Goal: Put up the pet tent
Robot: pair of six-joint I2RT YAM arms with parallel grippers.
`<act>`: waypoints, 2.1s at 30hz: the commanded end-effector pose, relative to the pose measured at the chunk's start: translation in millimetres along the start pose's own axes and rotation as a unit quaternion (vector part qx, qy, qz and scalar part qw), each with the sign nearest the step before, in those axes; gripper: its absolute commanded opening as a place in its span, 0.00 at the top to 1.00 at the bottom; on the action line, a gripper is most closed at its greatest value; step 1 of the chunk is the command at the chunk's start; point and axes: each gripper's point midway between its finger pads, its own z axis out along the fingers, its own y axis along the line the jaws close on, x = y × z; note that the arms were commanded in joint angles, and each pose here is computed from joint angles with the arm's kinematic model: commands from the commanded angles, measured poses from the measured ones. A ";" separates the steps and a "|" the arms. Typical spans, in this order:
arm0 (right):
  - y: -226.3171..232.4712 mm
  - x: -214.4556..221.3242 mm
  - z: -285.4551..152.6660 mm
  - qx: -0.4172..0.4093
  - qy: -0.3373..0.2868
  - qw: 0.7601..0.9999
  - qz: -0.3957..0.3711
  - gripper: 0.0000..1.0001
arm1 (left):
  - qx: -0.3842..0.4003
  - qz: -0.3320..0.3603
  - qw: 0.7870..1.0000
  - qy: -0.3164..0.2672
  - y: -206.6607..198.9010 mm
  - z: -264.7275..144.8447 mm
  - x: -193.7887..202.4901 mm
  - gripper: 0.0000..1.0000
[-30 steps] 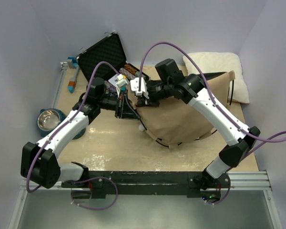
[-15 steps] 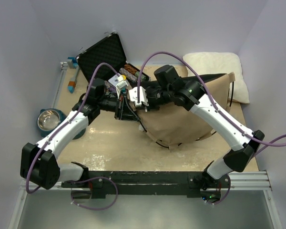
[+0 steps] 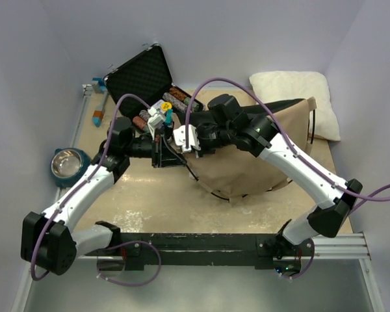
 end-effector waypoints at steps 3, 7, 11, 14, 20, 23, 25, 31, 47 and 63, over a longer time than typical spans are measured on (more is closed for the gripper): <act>35.3 5.7 -6.3 -0.065 0.020 0.997 0.047 1.00 | -0.054 0.036 0.993 -0.094 20.1 -4.8 -36.6 1.00; 32.4 4.0 -4.0 -0.065 0.018 0.996 0.054 1.00 | -0.048 0.018 0.991 -0.121 18.4 -5.7 -31.4 0.96; 26.6 6.2 -4.4 -0.059 0.020 0.996 0.060 1.00 | -0.031 0.019 0.984 -0.173 7.7 -11.3 -28.4 0.82; 22.4 7.1 -4.8 -0.056 0.019 0.996 0.063 1.00 | -0.018 -0.004 0.980 -0.197 3.5 -12.5 -16.4 0.78; 18.2 4.4 -3.3 -0.055 0.014 0.996 0.068 1.00 | -0.004 -0.025 0.982 -0.188 2.9 -1.2 -0.8 0.66; 16.5 2.9 -3.1 -0.054 0.012 0.996 0.073 1.00 | 0.005 -0.029 0.982 -0.187 -0.2 2.8 4.8 0.64; 15.6 3.9 -3.8 -0.054 0.012 0.995 0.078 1.00 | 0.004 -0.033 0.982 -0.186 0.4 6.5 9.1 0.63; 12.9 5.8 -2.3 -0.053 0.012 0.995 0.088 1.00 | 0.030 -0.016 0.982 -0.188 -8.8 14.1 8.2 0.61; 11.9 9.3 -6.9 -0.050 0.014 0.996 0.069 1.00 | 0.064 -0.030 0.984 -0.161 -19.9 25.8 23.6 1.00; 22.4 12.1 -9.0 -0.057 0.018 0.997 0.047 0.58 | 0.034 0.011 0.998 -0.053 -2.0 44.2 46.1 1.00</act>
